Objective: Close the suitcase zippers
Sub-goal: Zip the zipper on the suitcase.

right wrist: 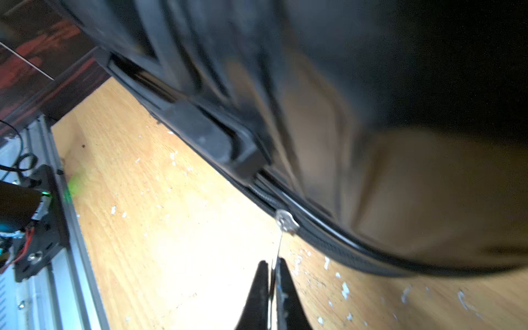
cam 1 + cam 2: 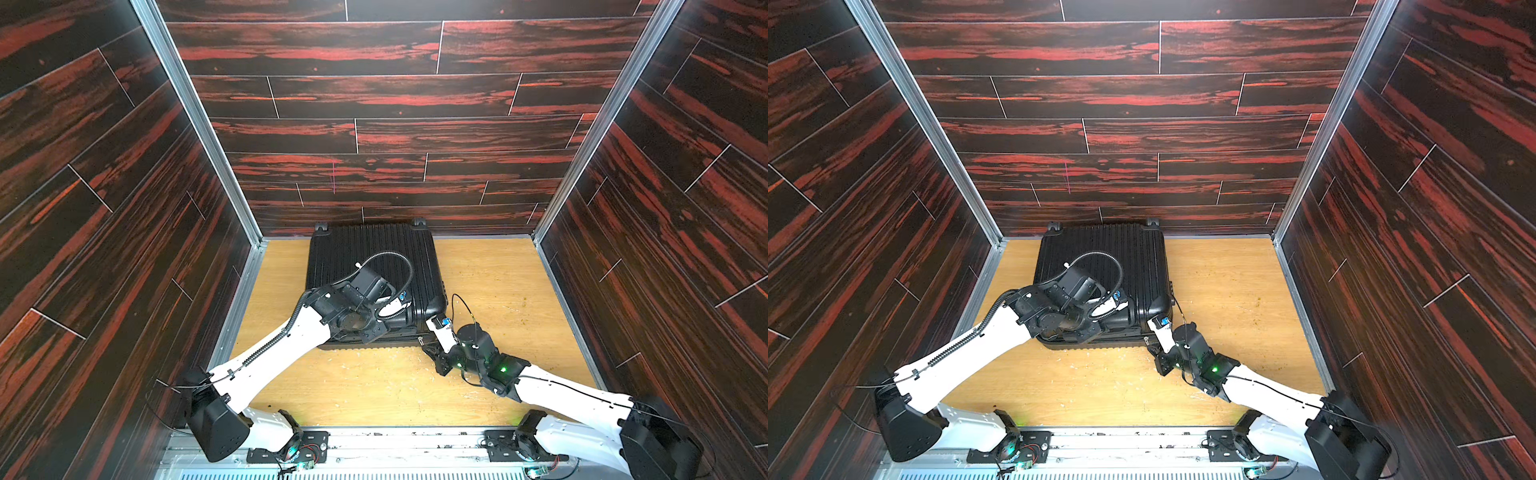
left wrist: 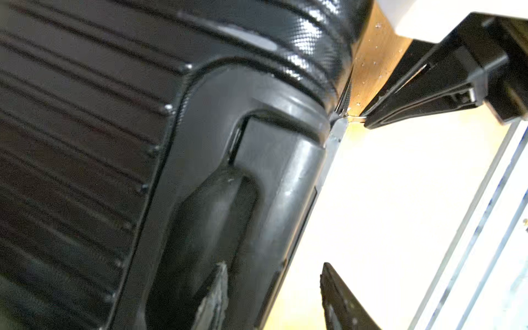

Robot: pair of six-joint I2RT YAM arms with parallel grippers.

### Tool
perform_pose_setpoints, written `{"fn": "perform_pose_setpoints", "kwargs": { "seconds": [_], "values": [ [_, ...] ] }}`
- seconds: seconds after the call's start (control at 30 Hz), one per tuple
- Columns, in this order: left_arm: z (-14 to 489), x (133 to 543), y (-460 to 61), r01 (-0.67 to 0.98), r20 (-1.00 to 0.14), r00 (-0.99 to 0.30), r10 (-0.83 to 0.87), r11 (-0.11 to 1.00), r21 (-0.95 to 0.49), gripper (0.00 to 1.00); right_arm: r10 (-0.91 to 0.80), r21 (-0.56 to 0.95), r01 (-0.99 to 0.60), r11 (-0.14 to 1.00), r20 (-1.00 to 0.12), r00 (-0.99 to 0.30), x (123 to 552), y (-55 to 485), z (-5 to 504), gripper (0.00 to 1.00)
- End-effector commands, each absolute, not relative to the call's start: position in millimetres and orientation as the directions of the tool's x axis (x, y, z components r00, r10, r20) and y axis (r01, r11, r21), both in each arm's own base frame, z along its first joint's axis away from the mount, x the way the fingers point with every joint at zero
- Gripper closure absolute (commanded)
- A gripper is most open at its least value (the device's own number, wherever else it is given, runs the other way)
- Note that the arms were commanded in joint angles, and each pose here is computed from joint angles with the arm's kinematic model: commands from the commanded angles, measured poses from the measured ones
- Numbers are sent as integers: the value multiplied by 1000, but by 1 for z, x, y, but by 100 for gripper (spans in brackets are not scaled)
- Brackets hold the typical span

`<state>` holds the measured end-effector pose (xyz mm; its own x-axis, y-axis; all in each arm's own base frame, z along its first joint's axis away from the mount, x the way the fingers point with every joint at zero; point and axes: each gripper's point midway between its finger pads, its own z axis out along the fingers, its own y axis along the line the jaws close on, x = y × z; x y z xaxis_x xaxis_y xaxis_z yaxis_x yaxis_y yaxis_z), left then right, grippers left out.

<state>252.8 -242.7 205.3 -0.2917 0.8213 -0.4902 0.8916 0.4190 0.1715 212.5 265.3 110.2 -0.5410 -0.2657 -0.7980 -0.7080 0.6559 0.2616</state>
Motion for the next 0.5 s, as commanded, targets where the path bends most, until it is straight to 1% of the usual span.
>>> {"fn": "perform_pose_setpoints", "kwargs": {
  "seconds": [0.0, 0.17, 0.33, 0.47],
  "values": [
    [198, 235, -241, 932, -475, -225, 850, 330, 149, 46, -220, 295, -702, 649, -810, -543, 220, 276, 123, 87],
    [192, 242, -238, 923, -462, -217, 860, 334, 189, 47, -211, 308, -689, 656, -801, -560, 224, 279, 120, 81],
    [191, 243, -236, 922, -453, -215, 865, 333, 199, 47, -216, 315, -673, 669, -784, -581, 225, 279, 111, 81],
    [192, 246, -234, 916, -451, -214, 866, 339, 215, 47, -215, 323, -657, 681, -769, -602, 221, 273, 104, 78]
  ]
}}
